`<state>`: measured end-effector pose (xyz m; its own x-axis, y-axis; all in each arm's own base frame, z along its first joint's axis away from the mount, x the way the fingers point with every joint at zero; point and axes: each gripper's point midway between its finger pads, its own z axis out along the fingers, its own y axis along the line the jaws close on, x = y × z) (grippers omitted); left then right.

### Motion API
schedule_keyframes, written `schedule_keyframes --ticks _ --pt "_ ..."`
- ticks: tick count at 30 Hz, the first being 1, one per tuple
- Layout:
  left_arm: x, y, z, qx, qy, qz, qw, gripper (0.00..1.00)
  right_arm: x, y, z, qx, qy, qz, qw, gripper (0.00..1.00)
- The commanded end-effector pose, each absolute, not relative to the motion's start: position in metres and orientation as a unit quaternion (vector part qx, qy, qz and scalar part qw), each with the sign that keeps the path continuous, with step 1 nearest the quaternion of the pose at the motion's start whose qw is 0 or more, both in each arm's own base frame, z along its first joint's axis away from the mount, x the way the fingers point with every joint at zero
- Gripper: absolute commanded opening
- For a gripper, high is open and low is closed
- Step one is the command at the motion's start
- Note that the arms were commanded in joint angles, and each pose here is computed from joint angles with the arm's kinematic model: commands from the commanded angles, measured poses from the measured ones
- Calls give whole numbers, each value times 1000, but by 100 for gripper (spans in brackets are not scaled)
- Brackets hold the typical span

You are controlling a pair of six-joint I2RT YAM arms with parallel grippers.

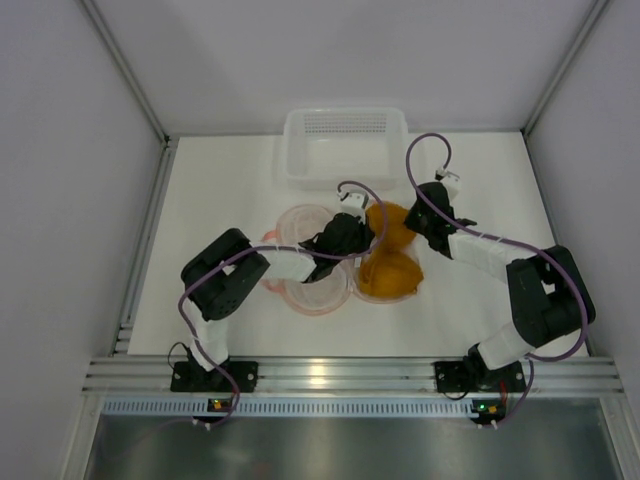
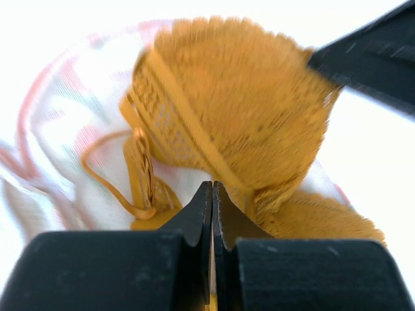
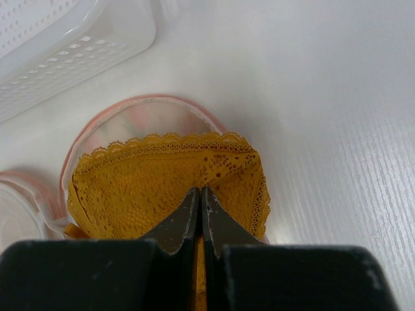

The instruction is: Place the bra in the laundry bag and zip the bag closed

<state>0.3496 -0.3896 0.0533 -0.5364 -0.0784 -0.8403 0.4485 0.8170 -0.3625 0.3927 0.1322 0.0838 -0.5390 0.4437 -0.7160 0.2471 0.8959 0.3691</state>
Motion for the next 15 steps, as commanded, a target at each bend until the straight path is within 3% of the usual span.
schedule_keyframes --ticks 1,9,11,12,15 --pt "364 -387 132 93 772 -305 550 0 409 133 105 203 853 122 465 0" --pt "347 -398 125 137 772 -339 520 0 412 134 109 202 852 124 467 0" --pt "344 -404 118 135 777 -351 506 8 411 133 108 202 854 121 464 0" --pt "345 -406 113 130 780 -353 500 21 410 133 108 201 854 121 465 0" --pt "346 -409 102 116 788 -357 487 44 410 132 110 202 853 121 466 0"
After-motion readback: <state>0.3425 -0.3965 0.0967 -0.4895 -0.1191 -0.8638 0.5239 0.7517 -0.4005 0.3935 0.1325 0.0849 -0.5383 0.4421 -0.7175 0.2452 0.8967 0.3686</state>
